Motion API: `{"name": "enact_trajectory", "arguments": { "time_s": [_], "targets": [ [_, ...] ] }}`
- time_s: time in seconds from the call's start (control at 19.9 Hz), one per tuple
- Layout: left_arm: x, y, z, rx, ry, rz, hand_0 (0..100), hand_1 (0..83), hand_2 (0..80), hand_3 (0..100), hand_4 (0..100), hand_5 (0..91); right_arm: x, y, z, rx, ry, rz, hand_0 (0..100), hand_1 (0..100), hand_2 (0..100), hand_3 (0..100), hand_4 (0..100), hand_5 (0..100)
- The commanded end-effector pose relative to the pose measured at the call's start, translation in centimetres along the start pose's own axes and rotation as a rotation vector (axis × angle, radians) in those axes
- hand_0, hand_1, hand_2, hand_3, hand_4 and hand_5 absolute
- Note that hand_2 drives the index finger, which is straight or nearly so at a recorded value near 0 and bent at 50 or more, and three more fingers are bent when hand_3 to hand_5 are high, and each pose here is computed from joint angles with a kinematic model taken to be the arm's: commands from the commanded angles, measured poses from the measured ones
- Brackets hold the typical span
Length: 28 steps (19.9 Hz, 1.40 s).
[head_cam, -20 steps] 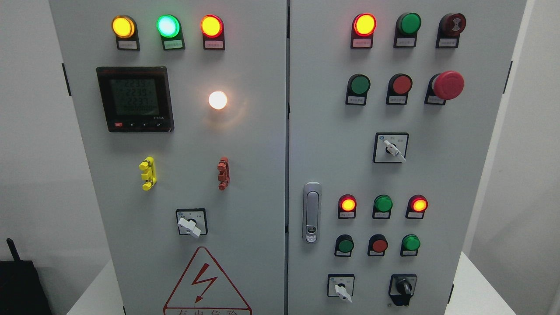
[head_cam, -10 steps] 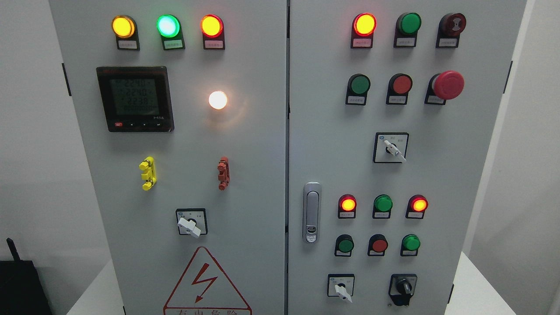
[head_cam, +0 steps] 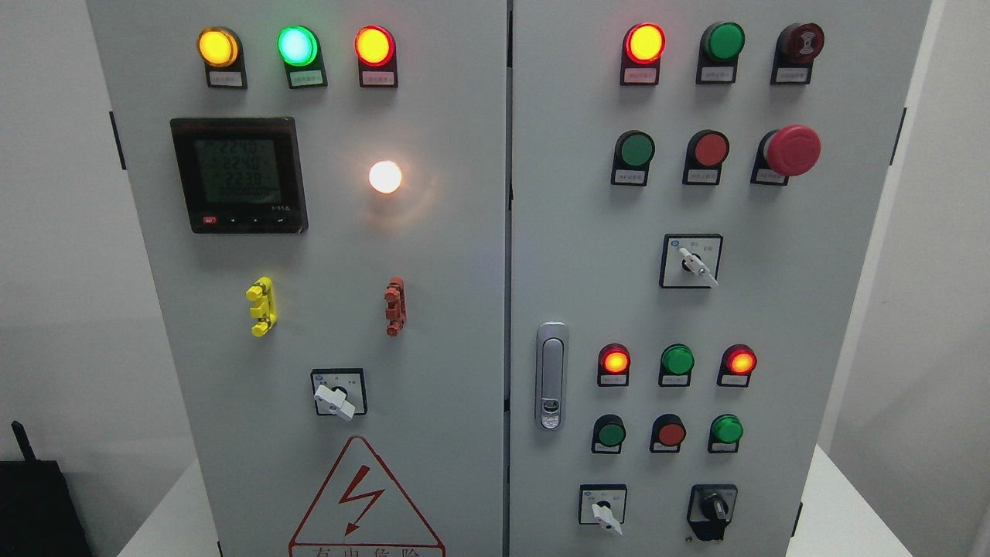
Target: Trip black knob to open circuit
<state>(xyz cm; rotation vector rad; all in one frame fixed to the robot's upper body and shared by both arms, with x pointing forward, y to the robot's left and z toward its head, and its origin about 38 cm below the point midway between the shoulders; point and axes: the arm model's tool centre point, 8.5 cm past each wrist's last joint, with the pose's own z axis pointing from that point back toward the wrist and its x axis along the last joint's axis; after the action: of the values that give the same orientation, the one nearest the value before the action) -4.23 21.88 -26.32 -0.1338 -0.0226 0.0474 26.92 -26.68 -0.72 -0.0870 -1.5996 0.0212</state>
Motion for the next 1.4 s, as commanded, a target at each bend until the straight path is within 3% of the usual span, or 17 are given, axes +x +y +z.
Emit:
{"name": "enact_trajectory", "arguments": {
  "time_s": [0.0, 0.7, 1.35],
  "targets": [
    [0.0, 0.0, 0.0, 0.0, 0.005, -0.023, 12, 38.9, 0.0, 0, 0, 0.0, 4.5, 0.9, -2.5, -0.005, -0.122, -0.028, 0, 0, 0, 100, 100, 100],
    [0.0, 0.0, 0.0, 0.0, 0.003, -0.023, 12, 38.9, 0.0, 0, 0, 0.0, 9.0, 1.1, -6.7, 0.002, -0.204, -0.06, 0, 0, 0, 100, 100, 100],
    [0.0, 0.0, 0.0, 0.0, 0.003, -0.023, 12, 38.9, 0.0, 0, 0, 0.0, 12.2, 1.1, -7.7, 0.009, -0.27, -0.057, 0, 0, 0, 100, 100, 100]
  ]
}}
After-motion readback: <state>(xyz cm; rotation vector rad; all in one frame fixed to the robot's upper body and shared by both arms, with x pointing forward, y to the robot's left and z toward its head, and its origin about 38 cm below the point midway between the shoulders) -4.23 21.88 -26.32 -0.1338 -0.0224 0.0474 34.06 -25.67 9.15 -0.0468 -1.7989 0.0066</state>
